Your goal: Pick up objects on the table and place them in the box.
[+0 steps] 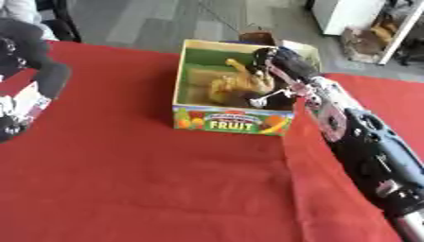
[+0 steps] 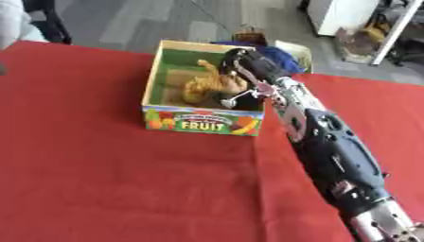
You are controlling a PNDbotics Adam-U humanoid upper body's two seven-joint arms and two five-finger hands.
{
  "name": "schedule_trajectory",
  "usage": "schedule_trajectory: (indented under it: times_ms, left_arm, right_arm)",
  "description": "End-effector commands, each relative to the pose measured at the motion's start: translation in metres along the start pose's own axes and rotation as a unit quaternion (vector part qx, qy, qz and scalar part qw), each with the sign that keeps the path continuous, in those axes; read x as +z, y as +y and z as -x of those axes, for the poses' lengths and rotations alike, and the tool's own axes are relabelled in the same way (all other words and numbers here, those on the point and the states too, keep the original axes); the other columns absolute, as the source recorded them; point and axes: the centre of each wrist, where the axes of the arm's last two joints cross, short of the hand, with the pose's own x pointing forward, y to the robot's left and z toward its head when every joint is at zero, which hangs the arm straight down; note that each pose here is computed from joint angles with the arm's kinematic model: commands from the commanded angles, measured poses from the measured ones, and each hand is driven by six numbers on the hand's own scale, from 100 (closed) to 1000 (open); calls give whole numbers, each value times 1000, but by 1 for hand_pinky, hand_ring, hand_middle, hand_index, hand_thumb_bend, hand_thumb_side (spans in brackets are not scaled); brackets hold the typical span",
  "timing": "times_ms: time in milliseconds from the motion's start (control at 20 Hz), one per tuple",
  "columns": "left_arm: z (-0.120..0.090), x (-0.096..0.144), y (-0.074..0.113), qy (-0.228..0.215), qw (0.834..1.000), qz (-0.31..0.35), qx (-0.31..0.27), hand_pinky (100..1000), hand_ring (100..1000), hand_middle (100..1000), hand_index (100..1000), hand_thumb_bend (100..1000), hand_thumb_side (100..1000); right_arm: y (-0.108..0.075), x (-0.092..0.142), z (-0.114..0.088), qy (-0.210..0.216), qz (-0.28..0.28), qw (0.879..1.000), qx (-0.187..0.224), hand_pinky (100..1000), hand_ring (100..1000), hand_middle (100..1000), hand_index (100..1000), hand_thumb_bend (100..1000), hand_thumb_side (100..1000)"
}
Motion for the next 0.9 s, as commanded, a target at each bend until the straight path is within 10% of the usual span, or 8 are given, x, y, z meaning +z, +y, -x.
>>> schedule_trajectory:
  times_ms: [50,600,900]
  left_arm:
    - [-6,-3,2,-12,1000,2,-2,578,523,528,664,537,292]
    - [10,7,11,26,999,-25,-17,575,524,528,661,541,296]
    - [33,27,19,83,994,-65,-30,570,526,528,658,539,306]
  right_arm:
    - [-19,-2,3,-2,13,1000,10,837,932,729,839,504,427]
    - [-63,12,-4,-53,88,994,-23,819,932,719,842,496,395]
    - [-81,42,-27,-96,173,970,-144,793,942,687,805,390,321]
